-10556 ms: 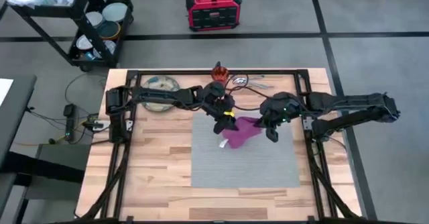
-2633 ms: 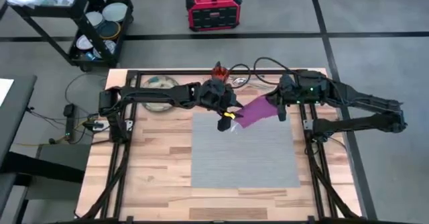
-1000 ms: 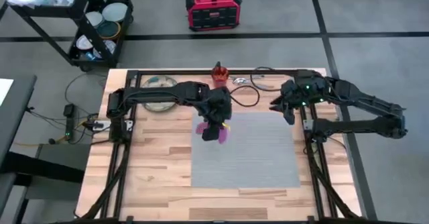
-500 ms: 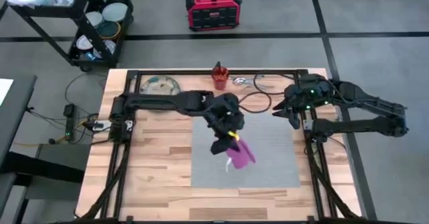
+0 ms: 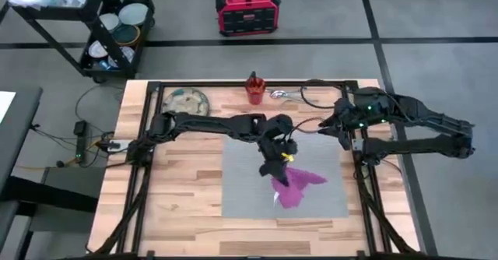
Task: Set table place
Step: Fold the pink table napkin
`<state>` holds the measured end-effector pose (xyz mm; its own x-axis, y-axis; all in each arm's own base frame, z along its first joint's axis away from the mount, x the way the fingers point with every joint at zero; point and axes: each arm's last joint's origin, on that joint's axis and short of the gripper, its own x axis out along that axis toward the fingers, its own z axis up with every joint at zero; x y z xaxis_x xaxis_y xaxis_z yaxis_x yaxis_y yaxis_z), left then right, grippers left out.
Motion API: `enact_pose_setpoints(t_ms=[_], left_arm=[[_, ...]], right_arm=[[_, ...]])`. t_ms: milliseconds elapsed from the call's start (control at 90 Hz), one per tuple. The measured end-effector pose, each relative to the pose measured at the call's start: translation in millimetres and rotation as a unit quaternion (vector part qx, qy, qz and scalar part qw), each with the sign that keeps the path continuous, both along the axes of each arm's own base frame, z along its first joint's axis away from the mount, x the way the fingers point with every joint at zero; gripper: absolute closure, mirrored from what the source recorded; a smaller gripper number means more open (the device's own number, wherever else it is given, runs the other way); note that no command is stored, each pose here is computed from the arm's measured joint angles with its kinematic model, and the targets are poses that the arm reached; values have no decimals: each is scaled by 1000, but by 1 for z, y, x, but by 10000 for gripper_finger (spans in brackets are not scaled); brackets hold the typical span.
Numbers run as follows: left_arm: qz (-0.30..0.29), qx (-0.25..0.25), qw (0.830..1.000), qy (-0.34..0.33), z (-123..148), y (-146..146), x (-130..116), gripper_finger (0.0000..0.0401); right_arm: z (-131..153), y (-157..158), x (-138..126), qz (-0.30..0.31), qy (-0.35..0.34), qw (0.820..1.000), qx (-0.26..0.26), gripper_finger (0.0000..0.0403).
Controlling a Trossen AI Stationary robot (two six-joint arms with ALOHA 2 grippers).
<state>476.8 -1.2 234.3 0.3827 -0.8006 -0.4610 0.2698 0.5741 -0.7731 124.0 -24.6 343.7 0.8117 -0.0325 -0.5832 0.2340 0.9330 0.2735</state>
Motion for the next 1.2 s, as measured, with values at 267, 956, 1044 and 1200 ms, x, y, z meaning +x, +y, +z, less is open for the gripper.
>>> enact_pose_setpoints(t_ms=[267, 956, 1044, 1200], left_arm=[[1, 56, 973, 222, -113, 44, -76, 401], [100, 139, 959, 227, 8, 49, -154, 401], [108, 144, 952, 249, 24, 35, -166, 401], [98, 120, 946, 286, 43, -5, -179, 401]], right_arm=[[-6, -3, 12, -1, 23, 1000, 5, 286], [-7, -11, 45, 9, -7, 1000, -16, 286], [-8, -11, 49, 11, -4, 1000, -18, 286], [-13, -12, 55, 19, 9, 1000, -20, 286]])
